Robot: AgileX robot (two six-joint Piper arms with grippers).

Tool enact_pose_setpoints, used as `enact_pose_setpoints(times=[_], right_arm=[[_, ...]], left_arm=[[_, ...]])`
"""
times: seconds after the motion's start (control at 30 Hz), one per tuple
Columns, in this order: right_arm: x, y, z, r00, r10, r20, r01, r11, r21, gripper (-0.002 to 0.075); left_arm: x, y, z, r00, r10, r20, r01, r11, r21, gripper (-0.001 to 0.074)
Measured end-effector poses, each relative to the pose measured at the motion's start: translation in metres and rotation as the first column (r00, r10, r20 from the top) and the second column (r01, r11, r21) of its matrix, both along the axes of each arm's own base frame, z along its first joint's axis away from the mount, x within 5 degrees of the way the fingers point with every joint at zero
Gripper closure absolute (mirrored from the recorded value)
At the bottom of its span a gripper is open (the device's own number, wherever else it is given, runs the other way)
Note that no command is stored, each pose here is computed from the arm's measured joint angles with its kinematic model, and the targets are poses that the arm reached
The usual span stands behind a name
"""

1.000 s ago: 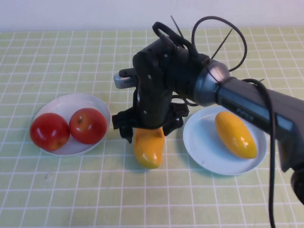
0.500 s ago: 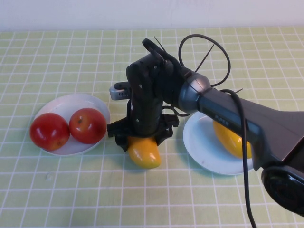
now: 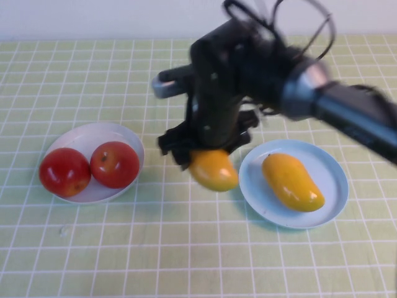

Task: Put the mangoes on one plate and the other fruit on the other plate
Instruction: Put another type of fruit in the right plate

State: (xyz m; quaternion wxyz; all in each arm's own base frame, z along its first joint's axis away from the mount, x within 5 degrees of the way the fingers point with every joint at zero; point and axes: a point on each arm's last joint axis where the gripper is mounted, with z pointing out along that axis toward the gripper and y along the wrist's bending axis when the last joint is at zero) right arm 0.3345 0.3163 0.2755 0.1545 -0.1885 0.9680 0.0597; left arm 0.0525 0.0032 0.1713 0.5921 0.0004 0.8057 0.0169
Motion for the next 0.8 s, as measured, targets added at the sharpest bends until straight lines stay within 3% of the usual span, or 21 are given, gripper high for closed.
enact_pose_setpoints(times=[0.17,0.4,0.63,0.8], right_arm=[[-0.010,-0.047,0.026,0.998,-0.041,0.047,0.043,0.997,-0.059,0.0148],[0.006,-0.091,0.022,0.990,-0.131,0.050,0.137,0.983,-0.122,0.0148],[0.011,-0.094,0.014,0.992,-0.123,0.027,0.125,0.984,-0.130,0.0148],[0.014,-0.089,-0.014,0.993,-0.105,-0.043,0.097,0.981,-0.167,0.0148]], left_arm=[[0.000,0.000,0.000,1.000,0.000,0.000,0.000,1.000,0.000,0.0733],[0.000,0.000,0.000,1.000,0.000,0.000,0.000,1.000,0.000,0.0733],[0.000,0.000,0.000,1.000,0.000,0.000,0.000,1.000,0.000,0.0733],[0.000,0.000,0.000,1.000,0.000,0.000,0.000,1.000,0.000,0.0733]])
